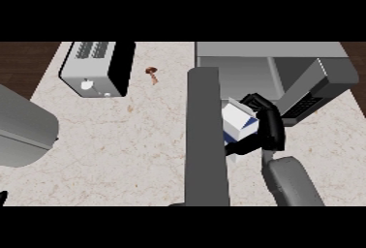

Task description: Pick up the milk, place it into the microwave and close the microwave

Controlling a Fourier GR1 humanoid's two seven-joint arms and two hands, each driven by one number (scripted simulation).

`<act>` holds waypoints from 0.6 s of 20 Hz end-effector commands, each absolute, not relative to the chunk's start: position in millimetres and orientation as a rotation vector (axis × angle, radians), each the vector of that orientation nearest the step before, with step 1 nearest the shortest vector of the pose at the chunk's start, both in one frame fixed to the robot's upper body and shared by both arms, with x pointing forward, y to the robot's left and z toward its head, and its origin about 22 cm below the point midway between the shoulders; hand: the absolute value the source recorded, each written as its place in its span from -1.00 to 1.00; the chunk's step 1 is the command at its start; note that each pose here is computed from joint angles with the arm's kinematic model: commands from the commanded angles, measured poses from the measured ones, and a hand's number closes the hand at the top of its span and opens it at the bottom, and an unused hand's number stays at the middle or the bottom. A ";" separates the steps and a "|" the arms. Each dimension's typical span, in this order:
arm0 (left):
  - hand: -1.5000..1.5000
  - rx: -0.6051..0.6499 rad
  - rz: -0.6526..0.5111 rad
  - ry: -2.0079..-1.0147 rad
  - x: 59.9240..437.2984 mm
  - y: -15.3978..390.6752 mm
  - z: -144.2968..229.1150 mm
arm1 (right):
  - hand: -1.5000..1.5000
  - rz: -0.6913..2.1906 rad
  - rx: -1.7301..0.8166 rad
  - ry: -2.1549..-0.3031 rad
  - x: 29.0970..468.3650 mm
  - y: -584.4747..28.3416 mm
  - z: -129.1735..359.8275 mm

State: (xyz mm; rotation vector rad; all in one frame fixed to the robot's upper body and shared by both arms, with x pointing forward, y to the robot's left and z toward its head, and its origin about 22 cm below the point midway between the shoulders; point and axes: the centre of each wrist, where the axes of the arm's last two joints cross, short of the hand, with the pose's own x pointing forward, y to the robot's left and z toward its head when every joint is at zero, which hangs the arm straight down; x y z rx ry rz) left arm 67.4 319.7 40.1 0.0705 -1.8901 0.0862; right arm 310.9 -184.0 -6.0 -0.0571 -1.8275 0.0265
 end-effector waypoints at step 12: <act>-1.00 0.058 0.081 -1.864 88.2 332.9 34.0 | 1.00 0.017 -0.132 -1.836 384.6 -183.4 -38.3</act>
